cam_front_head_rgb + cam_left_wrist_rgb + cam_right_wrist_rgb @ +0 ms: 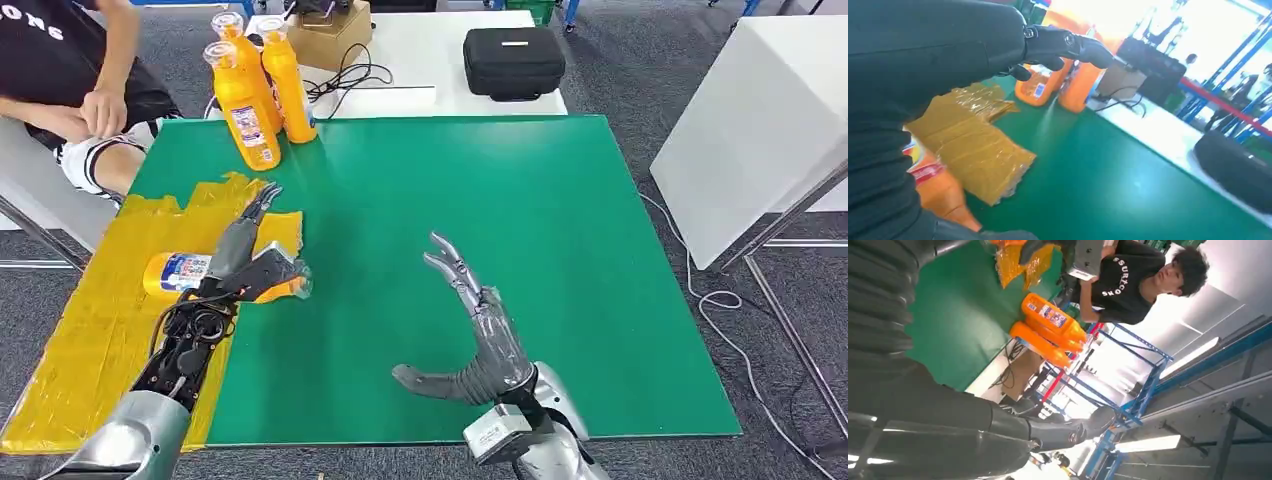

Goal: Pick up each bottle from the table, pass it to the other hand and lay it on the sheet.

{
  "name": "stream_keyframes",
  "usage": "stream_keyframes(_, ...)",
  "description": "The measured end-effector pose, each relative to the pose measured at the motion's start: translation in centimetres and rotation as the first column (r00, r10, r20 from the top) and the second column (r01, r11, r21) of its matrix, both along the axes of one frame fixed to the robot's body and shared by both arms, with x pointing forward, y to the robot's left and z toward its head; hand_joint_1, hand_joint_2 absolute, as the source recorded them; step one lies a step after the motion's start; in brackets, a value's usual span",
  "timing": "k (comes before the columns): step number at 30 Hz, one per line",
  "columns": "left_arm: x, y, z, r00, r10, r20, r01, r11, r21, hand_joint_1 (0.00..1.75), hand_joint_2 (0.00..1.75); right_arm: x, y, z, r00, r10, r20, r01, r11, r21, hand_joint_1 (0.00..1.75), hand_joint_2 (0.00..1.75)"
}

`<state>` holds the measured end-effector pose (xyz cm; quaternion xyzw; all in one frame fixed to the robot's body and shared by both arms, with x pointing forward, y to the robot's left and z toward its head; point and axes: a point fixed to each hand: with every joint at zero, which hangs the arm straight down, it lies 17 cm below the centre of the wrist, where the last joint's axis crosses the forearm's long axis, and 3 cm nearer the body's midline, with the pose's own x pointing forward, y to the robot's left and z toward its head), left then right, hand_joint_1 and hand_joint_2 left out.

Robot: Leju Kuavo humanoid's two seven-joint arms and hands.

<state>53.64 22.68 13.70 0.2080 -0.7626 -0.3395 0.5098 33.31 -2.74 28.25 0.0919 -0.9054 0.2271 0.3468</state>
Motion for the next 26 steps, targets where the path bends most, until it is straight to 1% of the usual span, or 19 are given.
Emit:
stream_keyframes(1,-0.2,-0.2,0.6,1.000,-0.017,0.014,0.017,0.999,-0.036,0.00,1.75,0.0,0.0,0.0,1.000,-0.001,0.000,0.001,1.000,0.000,0.00,1.75)
stream_keyframes(4,-1.5,-0.7,3.6,0.994,-0.086,0.071,0.102,0.960,-0.263,0.00,1.75,0.2,-0.2,0.1,1.000,-0.008,-0.003,0.008,1.000,0.011,0.00,1.75)
stream_keyframes(6,-2.4,-0.7,5.4,0.989,-0.111,0.094,0.140,0.905,-0.403,0.00,1.75,0.4,-0.5,0.3,1.000,-0.022,-0.003,0.022,0.999,0.026,0.00,1.75)
stream_keyframes(8,-3.8,-0.4,8.6,0.978,-0.146,0.147,0.204,0.808,-0.553,0.00,1.75,0.8,-1.3,0.5,0.998,-0.057,-0.004,0.057,0.997,0.057,0.00,1.75)
stream_keyframes(10,-5.2,-0.6,10.0,0.967,-0.181,0.178,0.253,0.743,-0.619,0.00,1.75,1.0,-2.1,0.7,0.997,-0.080,-0.007,0.080,0.993,0.089,0.00,1.75)
stream_keyframes(12,-7.4,-1.4,11.3,0.950,-0.216,0.225,0.312,0.701,-0.641,0.00,1.75,1.2,-3.3,0.6,0.995,-0.101,-0.021,0.102,0.986,0.130,0.00,1.75)
stream_keyframes(15,-10.6,-3.3,11.4,0.933,-0.258,0.250,0.359,0.663,-0.657,0.00,1.75,1.2,-5.2,0.1,0.989,-0.144,-0.039,0.149,0.973,0.174,0.00,1.75)
stream_keyframes(20,-15.6,-6.1,10.7,0.914,-0.305,0.269,0.403,0.593,-0.697,0.00,1.75,0.6,-7.9,-2.3,0.977,-0.194,-0.094,0.208,0.960,0.187,0.00,1.75)
stream_keyframes(23,-17.4,-6.9,10.0,0.910,-0.322,0.261,0.406,0.564,-0.719,0.00,1.75,-0.2,-9.0,-3.7,0.970,-0.212,-0.118,0.231,0.957,0.174,0.00,1.75)
stream_keyframes(26,-18.4,-7.4,9.7,0.907,-0.333,0.256,0.408,0.546,-0.732,0.00,1.75,-0.6,-9.4,-4.3,0.967,-0.220,-0.131,0.241,0.956,0.166,0.00,1.75)
